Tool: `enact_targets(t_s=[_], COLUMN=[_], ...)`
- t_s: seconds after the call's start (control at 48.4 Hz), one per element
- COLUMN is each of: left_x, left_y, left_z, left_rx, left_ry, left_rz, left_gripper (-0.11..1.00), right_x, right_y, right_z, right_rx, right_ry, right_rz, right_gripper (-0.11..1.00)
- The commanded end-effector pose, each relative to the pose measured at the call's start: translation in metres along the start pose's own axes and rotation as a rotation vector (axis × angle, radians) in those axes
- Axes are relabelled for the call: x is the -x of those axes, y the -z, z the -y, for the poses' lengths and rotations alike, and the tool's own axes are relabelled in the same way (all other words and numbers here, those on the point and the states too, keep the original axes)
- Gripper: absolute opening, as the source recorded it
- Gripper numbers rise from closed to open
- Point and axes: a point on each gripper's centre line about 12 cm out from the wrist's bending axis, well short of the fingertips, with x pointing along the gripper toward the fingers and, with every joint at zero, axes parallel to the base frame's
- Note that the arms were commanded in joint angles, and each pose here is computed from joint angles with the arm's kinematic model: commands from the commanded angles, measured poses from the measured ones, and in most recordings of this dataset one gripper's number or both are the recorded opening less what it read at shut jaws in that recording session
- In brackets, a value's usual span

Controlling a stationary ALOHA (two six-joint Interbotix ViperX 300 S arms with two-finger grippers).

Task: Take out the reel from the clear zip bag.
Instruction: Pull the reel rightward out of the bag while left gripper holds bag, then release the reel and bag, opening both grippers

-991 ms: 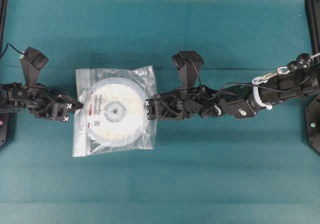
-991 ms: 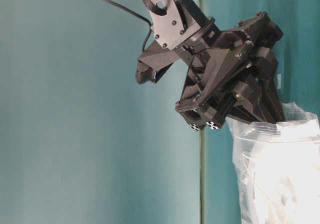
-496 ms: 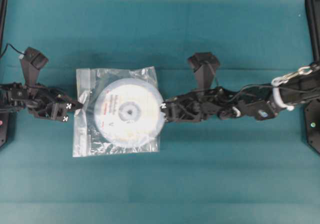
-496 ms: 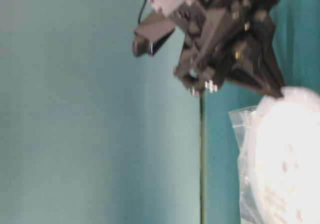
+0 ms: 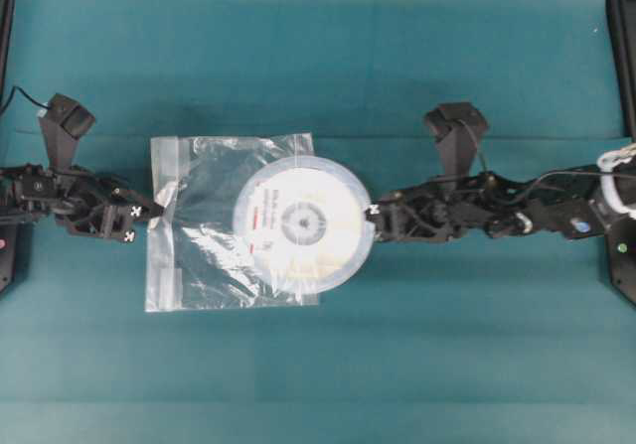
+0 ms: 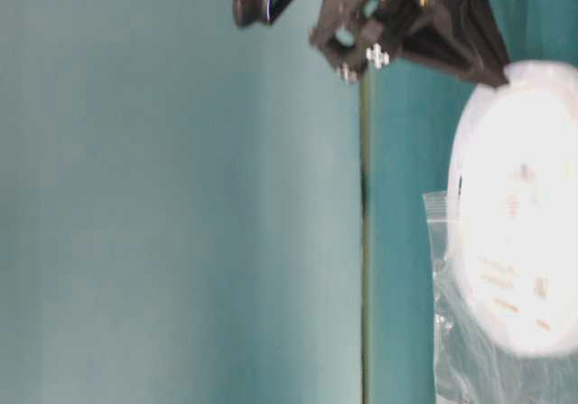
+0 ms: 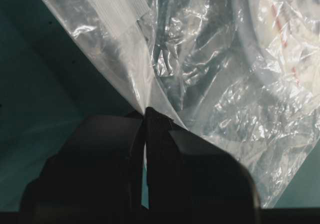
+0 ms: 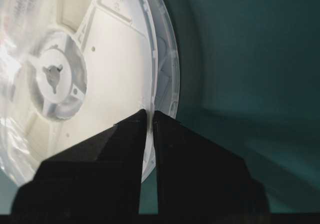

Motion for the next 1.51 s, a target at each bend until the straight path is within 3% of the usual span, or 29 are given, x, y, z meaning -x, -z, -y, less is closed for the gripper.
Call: enact_targets(t_s=[0.0, 1.136, 1.487], left_x=[0.0, 0.0, 0.0], left_y=[-0.001, -0.002, -0.001], left_z=[0.002, 0.003, 0.002], left_rx=[-0.005, -0.005, -0.005], left_ry=[0.011, 0.013, 0.004], left_rz=[0.005, 0.006, 0.0], left_gripper=[-0.01, -0.01, -0.01], right_x=[0.009, 0.078, 0.08], right_y=[-0.001, 0.008, 0.009], right_z=[0.002, 0.06, 0.061], right_rx=[-0.013, -0.045, -0.046], right_ry=[-0.011, -0.016, -0.015], right_rz=[0.006, -0.002, -0.015], right_gripper=[0.07, 0.03, 0.03])
